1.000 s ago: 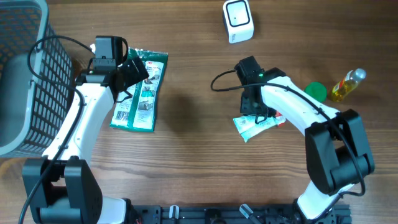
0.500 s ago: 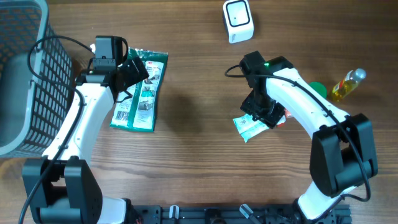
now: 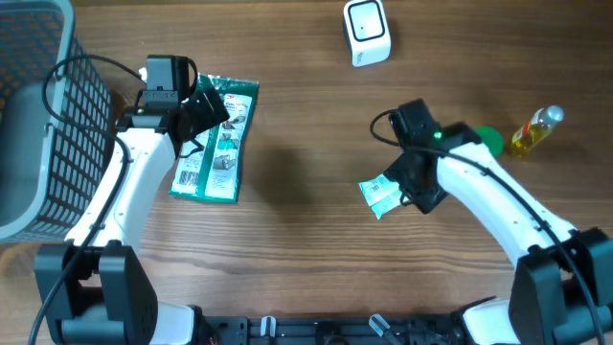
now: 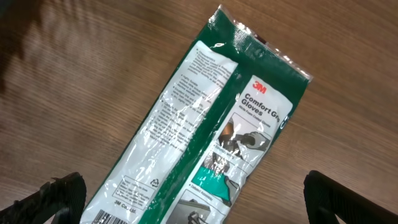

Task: Scan the item barcode

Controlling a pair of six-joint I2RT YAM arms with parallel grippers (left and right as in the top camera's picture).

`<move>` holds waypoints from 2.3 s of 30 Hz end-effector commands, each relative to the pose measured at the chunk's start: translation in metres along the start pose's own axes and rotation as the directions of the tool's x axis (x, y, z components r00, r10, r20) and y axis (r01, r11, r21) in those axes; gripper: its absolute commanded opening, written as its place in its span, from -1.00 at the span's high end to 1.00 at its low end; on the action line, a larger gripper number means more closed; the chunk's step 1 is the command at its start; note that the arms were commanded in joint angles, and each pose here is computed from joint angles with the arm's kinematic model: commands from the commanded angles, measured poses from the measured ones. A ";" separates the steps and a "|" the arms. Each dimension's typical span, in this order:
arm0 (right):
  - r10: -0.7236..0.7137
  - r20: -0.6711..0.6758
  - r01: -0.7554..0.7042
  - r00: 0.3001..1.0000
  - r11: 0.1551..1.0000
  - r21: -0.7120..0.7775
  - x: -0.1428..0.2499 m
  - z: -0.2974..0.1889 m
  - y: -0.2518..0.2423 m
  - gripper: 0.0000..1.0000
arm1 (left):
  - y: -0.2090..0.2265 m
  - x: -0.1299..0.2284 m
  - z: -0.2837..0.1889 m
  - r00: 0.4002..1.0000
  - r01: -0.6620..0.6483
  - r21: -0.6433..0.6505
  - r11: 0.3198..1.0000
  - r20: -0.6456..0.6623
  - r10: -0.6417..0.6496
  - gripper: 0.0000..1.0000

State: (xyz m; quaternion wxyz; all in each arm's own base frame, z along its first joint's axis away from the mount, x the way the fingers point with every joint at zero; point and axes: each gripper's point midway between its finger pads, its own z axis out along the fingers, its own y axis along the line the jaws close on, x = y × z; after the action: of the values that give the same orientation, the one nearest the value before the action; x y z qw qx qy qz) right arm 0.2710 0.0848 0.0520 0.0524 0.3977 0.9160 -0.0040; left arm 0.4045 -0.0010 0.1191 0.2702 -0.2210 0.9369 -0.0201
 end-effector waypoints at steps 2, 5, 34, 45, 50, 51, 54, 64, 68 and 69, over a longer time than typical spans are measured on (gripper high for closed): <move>0.020 0.001 -0.020 1.000 0.998 -0.058 0.003 0.022 0.005 -0.11 | -0.002 -0.002 -0.001 1.000 0.013 0.005 1.000 0.006 -0.013 -1.00; 0.066 -0.008 -0.066 0.998 0.996 -0.060 0.008 0.038 -0.001 -0.05 | -0.002 -0.002 -0.001 1.000 0.013 0.005 1.000 0.006 -0.013 -1.00; -0.682 0.013 0.638 0.731 0.677 -0.368 0.049 0.023 0.108 0.91 | -0.002 -0.002 -0.001 1.000 0.013 0.005 1.000 0.006 -0.013 -1.00; -0.755 -0.047 0.733 0.654 0.648 -0.208 0.036 0.047 0.070 0.78 | -0.002 -0.002 -0.001 1.000 0.013 0.005 1.000 0.006 -0.013 -1.00; -0.722 -0.063 0.722 0.689 0.691 -0.023 -0.012 0.052 0.031 0.69 | -0.002 -0.002 -0.001 1.000 0.013 0.005 1.000 0.006 -0.013 -1.00; -0.713 -0.066 0.714 0.698 0.700 -0.001 -0.018 0.053 0.025 0.69 | -0.002 -0.002 -0.001 1.000 0.013 0.005 1.000 0.006 -0.013 -1.00; -0.696 -0.089 0.701 0.713 0.712 0.041 -0.029 0.053 0.010 0.54 | -0.002 -0.002 -0.001 1.000 0.012 0.005 1.000 0.006 -0.013 -1.00; -0.754 -0.026 0.641 0.656 0.575 -0.508 0.016 -0.017 0.114 0.13 | -0.002 -0.002 -0.001 1.000 0.013 0.004 1.000 0.005 -0.013 -1.00; -0.730 0.019 0.625 0.683 0.571 -0.532 0.029 -0.013 0.137 -0.01 | -0.002 -0.002 -0.001 1.000 0.012 0.004 1.000 0.005 -0.012 -1.00; -0.722 0.035 0.619 0.691 0.566 -0.545 0.036 -0.009 0.144 -0.08 | -0.002 -0.002 -0.001 1.000 0.012 0.004 1.000 0.005 -0.012 -1.00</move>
State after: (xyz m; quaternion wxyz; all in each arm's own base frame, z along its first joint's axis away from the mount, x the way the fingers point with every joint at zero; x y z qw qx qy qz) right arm 0.3598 0.1891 0.0752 0.0809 -0.0274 0.9690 0.2320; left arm 0.4046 -0.0009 0.1192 0.2705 -0.2210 0.9368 -0.0200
